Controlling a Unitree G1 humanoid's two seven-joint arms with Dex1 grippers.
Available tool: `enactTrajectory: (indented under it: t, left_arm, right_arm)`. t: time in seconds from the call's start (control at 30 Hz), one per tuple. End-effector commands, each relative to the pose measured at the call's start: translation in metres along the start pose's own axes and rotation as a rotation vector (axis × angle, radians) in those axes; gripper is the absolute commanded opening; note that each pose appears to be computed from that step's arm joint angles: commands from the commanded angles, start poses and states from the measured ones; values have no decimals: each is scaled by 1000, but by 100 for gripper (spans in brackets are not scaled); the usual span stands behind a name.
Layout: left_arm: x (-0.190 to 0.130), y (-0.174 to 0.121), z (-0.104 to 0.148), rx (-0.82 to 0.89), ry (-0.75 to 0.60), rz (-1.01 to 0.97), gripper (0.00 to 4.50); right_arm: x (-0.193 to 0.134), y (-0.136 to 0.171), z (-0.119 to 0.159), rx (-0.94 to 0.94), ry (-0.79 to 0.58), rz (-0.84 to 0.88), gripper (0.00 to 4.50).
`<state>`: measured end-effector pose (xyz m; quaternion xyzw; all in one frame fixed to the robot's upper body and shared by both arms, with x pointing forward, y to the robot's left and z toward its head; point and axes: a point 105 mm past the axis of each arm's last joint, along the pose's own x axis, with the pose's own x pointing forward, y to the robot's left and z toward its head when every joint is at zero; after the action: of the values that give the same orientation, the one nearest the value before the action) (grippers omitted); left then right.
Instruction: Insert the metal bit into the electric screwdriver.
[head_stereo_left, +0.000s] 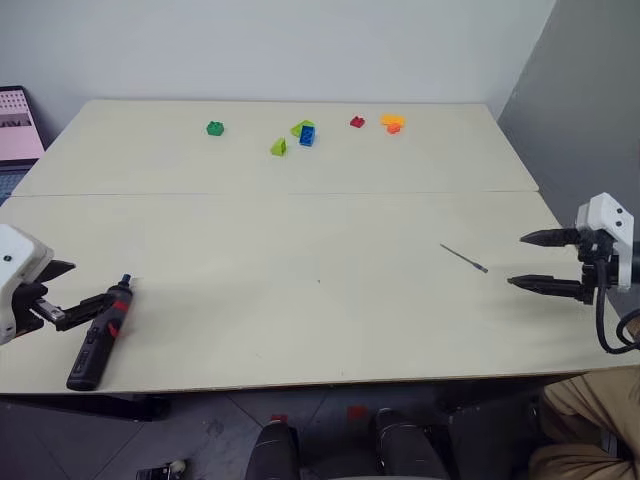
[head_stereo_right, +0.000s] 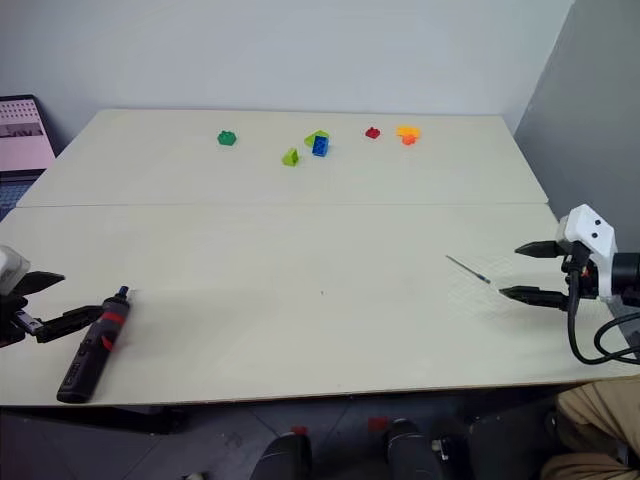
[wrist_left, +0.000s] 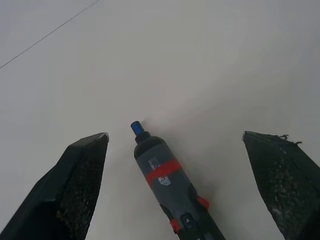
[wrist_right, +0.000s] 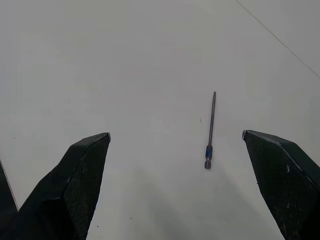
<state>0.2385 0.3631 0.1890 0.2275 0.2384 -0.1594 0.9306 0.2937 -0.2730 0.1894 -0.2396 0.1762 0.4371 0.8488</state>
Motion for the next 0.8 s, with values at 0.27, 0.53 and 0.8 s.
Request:
enactTrajectory:
  t: [0.27, 0.53, 0.8]
  left_arm:
    - [-7, 7, 11, 21, -21, 31, 450]
    - [-1, 7, 12, -1, -39, 60, 450]
    - [13, 9, 4, -105, 28, 155, 450]
  right_arm:
    - [-8, -4, 9, -46, -11, -32, 446]
    - [-1, -1, 13, -61, -40, -22, 446]
    - [9, 9, 39, -102, -164, 56, 446]
